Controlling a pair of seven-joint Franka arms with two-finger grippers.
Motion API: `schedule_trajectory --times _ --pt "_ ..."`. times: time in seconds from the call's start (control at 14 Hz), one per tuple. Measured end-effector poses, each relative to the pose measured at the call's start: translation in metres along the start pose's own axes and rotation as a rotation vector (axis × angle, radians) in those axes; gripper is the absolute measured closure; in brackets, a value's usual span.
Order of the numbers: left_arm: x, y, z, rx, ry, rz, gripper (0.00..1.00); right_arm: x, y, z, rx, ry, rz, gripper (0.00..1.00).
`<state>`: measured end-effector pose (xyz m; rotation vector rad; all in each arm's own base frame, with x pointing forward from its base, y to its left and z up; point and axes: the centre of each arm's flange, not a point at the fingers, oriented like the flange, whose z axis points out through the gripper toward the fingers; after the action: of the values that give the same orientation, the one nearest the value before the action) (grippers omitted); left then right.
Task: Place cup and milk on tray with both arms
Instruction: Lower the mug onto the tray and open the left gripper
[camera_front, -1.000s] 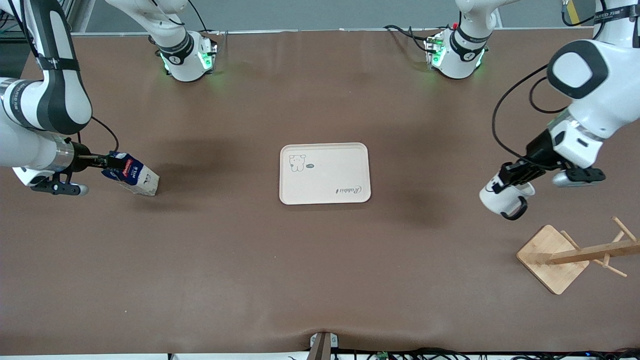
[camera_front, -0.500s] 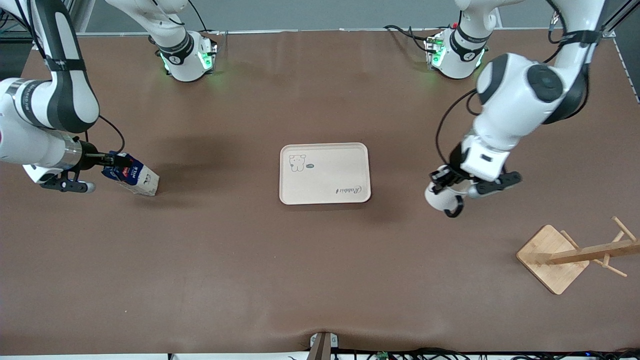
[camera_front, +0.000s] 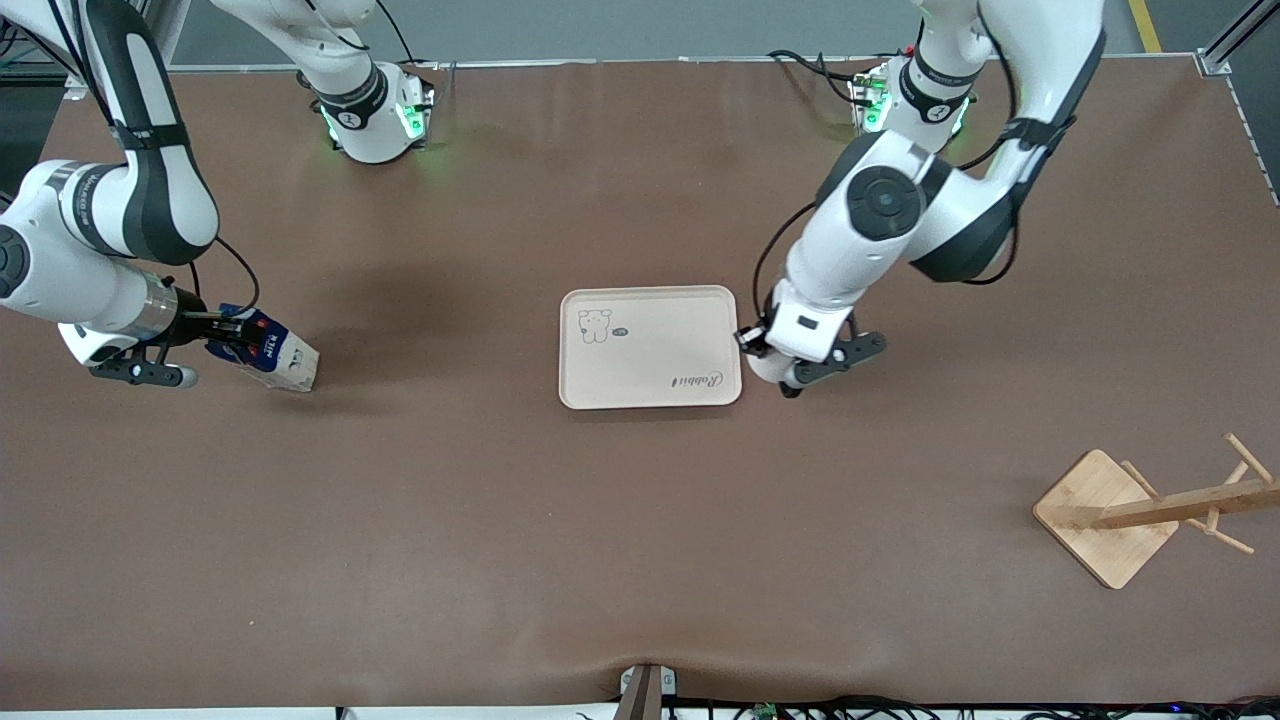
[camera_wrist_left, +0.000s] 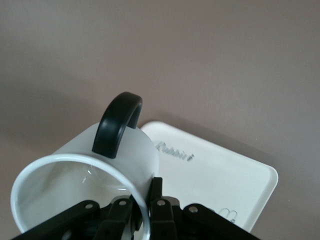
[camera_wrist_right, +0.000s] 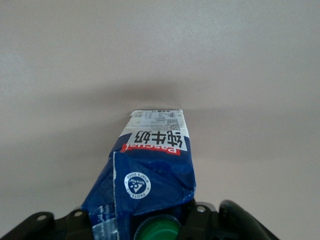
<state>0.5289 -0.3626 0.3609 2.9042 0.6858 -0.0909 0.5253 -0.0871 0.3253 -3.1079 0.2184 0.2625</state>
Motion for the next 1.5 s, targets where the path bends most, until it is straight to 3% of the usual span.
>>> schedule_trajectory --times 0.36,0.57,0.71,0.93,1.36,1.43,1.5 --pt "-0.025 0.023 0.067 0.053 -0.106 -0.093 0.93 -0.005 -0.001 -0.004 0.012 -0.027 0.006 0.47" --pt "-0.035 0.033 0.090 0.096 -0.147 -0.179 0.93 -0.009 -0.004 -0.020 0.017 -0.092 0.001 0.50" --pt "-0.044 0.041 0.105 0.124 -0.159 -0.214 0.93 -0.011 -0.009 -0.037 0.025 -0.150 -0.005 0.50" --pt "-0.058 0.045 0.131 0.172 -0.146 -0.262 0.93 -0.009 -0.029 -0.074 0.076 -0.174 -0.020 0.50" --pt "-0.068 0.045 0.147 0.215 -0.091 -0.280 0.93 0.005 -0.091 -0.139 0.067 -0.087 -0.089 0.50" --pt "-0.066 0.044 0.148 0.218 -0.083 -0.276 0.89 0.008 -0.100 -0.144 0.063 -0.076 -0.056 0.50" --pt "-0.065 0.044 0.149 0.219 -0.077 -0.271 0.78 0.009 -0.113 -0.150 0.059 -0.065 -0.016 0.50"
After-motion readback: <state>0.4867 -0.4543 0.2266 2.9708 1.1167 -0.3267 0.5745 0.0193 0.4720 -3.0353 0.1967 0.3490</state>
